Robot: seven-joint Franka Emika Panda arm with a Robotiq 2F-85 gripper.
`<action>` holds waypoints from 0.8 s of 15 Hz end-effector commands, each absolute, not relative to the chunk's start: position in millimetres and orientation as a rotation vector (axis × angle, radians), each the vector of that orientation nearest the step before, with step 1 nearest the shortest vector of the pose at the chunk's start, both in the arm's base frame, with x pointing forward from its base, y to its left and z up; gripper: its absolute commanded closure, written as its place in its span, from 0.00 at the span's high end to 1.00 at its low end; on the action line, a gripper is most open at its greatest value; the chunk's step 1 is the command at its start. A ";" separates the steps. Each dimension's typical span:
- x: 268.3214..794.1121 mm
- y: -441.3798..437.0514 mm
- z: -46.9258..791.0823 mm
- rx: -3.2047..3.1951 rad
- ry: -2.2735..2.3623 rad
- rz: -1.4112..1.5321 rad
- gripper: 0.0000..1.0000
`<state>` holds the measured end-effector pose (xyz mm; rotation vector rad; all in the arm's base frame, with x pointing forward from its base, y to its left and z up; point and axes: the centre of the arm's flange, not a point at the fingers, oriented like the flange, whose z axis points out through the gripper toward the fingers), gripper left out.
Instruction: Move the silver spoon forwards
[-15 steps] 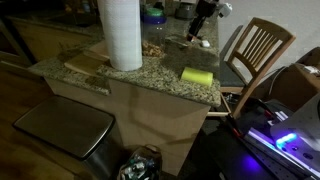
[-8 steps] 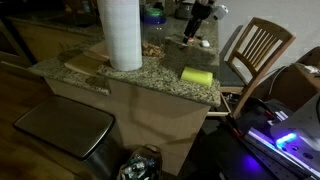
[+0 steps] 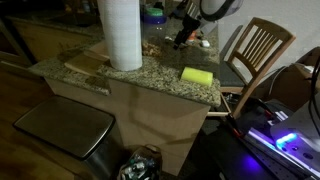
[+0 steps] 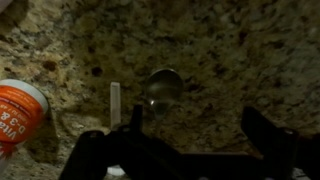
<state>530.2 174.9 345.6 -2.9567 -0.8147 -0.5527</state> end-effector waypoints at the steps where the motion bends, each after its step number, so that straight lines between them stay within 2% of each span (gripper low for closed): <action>1: 541.0 169.3 323.2 -3.005 -0.754 -0.591 1.00; 7: 535.0 168.9 326.1 -2.983 -0.754 -0.543 1.00; 8: 533.8 169.8 324.9 -2.979 -0.751 -0.535 0.81; 12: 530.2 173.6 327.7 -2.978 -0.756 -0.521 0.52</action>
